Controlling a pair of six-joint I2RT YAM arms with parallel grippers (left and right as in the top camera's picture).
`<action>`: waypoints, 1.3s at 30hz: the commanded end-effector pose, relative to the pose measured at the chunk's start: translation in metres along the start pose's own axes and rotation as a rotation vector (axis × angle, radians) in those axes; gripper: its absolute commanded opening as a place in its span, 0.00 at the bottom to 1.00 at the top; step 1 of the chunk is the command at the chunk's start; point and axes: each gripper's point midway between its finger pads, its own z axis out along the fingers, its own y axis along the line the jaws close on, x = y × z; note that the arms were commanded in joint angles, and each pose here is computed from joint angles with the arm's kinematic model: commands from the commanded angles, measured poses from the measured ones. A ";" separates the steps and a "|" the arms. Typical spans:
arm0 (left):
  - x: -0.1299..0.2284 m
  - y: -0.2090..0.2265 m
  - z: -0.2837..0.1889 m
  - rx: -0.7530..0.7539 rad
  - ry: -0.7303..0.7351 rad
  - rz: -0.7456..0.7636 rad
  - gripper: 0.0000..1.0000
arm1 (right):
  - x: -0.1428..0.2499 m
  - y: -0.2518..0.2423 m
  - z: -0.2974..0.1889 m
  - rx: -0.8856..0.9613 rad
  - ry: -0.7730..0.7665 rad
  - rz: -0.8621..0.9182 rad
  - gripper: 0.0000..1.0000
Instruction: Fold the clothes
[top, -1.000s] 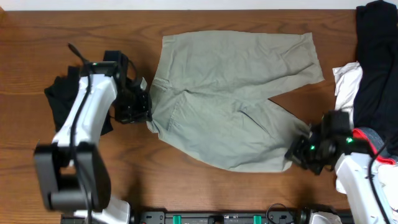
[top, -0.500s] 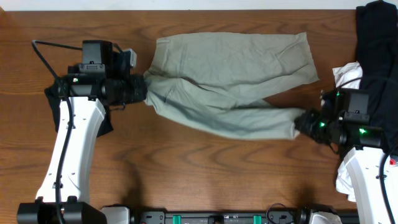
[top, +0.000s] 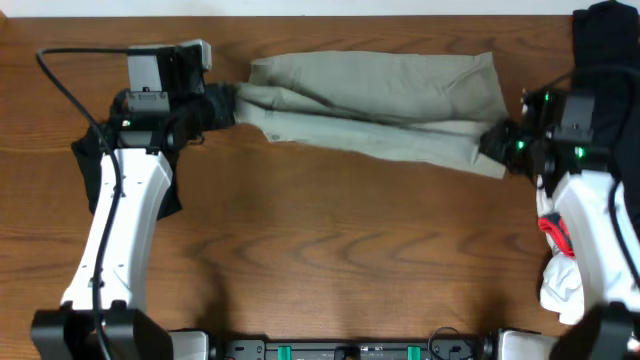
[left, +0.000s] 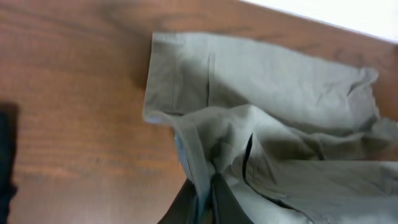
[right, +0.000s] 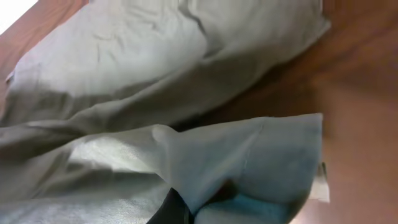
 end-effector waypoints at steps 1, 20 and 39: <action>-0.010 0.008 0.013 -0.023 -0.030 -0.028 0.06 | -0.023 0.004 0.010 0.025 -0.020 -0.051 0.01; -0.056 -0.014 0.127 0.062 -0.279 0.090 0.07 | -0.108 0.014 0.092 0.032 -0.083 -0.057 0.02; -0.057 0.048 0.168 -0.012 -0.338 -0.204 0.70 | -0.120 0.008 0.137 -0.015 -0.062 -0.078 0.66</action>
